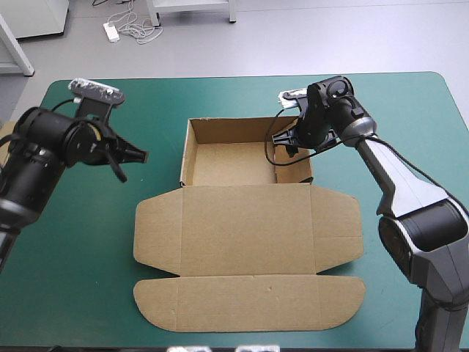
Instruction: Fold the box
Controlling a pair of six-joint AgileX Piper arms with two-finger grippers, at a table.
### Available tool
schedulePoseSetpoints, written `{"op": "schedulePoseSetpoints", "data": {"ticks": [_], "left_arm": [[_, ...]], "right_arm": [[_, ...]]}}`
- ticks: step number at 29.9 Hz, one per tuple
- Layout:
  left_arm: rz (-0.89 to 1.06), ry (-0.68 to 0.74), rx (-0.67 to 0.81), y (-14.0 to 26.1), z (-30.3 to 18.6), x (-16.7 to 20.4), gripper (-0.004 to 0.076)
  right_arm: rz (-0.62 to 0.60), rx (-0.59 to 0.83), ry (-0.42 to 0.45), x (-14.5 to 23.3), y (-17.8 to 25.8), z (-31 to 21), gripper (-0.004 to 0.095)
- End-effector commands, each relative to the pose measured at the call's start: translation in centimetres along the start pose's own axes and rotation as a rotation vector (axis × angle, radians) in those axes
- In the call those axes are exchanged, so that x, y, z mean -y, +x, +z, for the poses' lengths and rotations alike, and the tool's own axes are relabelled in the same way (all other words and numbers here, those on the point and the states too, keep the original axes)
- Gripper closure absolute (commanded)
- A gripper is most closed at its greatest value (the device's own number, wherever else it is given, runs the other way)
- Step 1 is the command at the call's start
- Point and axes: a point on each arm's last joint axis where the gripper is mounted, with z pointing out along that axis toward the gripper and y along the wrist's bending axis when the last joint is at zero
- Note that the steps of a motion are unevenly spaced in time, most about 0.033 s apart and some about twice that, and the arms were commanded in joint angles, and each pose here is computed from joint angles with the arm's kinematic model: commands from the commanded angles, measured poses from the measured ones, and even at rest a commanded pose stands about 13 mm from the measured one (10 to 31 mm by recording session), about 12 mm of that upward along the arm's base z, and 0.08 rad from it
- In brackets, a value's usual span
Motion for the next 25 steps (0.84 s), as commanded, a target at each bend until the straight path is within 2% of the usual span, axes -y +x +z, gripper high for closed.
{"op": "schedulePoseSetpoints", "data": {"ticks": [1,5,11,12,15,19,25], "left_arm": [[-0.028,-0.011,0.081,2.5,-1.9,-0.6,0.0727],[-0.050,-0.004,0.061,5.5,-2.1,-0.6,0.0727],[-0.066,-0.002,0.072,8.5,-2.8,-0.7,0.0727],[-0.068,-0.002,0.075,8.8,-3.1,-0.8,0.0727],[-0.072,-0.010,0.102,9.2,-3.9,-1.1,0.0727],[-0.076,-0.015,0.128,9.7,-4.7,-1.3,0.0727],[-0.081,-0.018,0.133,10.1,-5.2,-1.5,0.0727]], "right_arm": [[-0.010,0.078,-0.009,0.0,-0.4,-2.1,0.0358],[-0.009,0.056,-0.010,-0.2,-0.6,-0.5,0.0500],[-0.021,0.037,-0.009,-0.3,-0.9,1.3,0.0894],[-0.021,0.044,-0.010,-0.3,-0.9,1.3,0.0926],[-0.037,0.059,0.033,0.1,-1.2,0.6,0.0927],[-0.068,0.063,0.180,1.9,-1.4,-0.4,0.0927],[0.003,0.087,0.261,7.0,-1.5,-2.1,0.0927]]}}
